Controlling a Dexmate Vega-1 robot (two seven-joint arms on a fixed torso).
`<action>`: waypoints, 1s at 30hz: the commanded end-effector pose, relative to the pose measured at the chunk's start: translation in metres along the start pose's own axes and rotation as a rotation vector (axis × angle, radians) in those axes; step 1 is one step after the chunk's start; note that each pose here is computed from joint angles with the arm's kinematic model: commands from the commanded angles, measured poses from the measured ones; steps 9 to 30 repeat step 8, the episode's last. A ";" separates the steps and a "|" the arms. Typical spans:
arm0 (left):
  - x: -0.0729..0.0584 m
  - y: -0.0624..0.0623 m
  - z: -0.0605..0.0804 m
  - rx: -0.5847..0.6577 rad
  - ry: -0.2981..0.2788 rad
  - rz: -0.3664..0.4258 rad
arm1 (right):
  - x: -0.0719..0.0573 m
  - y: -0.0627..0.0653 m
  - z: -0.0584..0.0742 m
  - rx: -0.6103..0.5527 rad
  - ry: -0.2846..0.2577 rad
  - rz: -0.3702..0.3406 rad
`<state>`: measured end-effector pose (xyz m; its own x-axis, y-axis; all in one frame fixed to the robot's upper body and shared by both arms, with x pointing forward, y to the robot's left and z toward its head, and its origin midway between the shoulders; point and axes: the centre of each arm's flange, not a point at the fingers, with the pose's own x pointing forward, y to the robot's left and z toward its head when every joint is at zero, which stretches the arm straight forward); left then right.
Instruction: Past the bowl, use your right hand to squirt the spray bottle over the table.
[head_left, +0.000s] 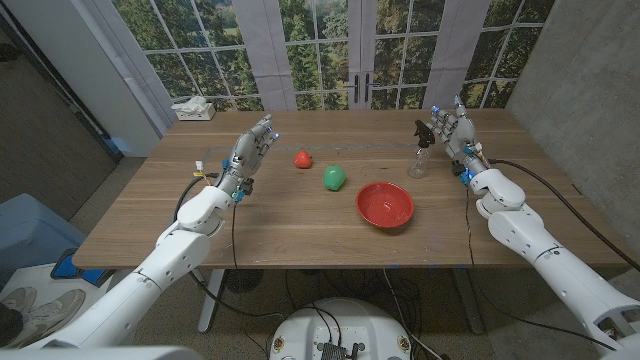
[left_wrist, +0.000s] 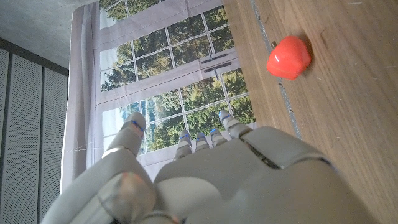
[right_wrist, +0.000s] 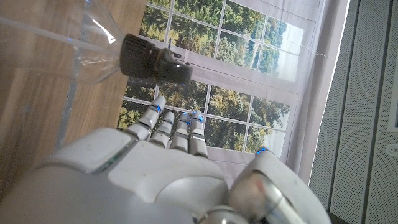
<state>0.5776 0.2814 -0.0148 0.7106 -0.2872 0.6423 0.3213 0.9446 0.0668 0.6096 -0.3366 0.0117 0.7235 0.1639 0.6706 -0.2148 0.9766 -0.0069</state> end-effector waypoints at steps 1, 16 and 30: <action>0.002 0.019 -0.007 -0.044 0.020 -0.009 | -0.023 -0.003 0.012 0.006 -0.011 -0.062; 0.005 0.026 -0.018 -0.059 0.097 -0.007 | -0.049 0.000 0.021 -0.034 -0.100 -0.147; 0.005 0.026 -0.018 -0.059 0.097 -0.007 | -0.049 0.000 0.021 -0.034 -0.100 -0.147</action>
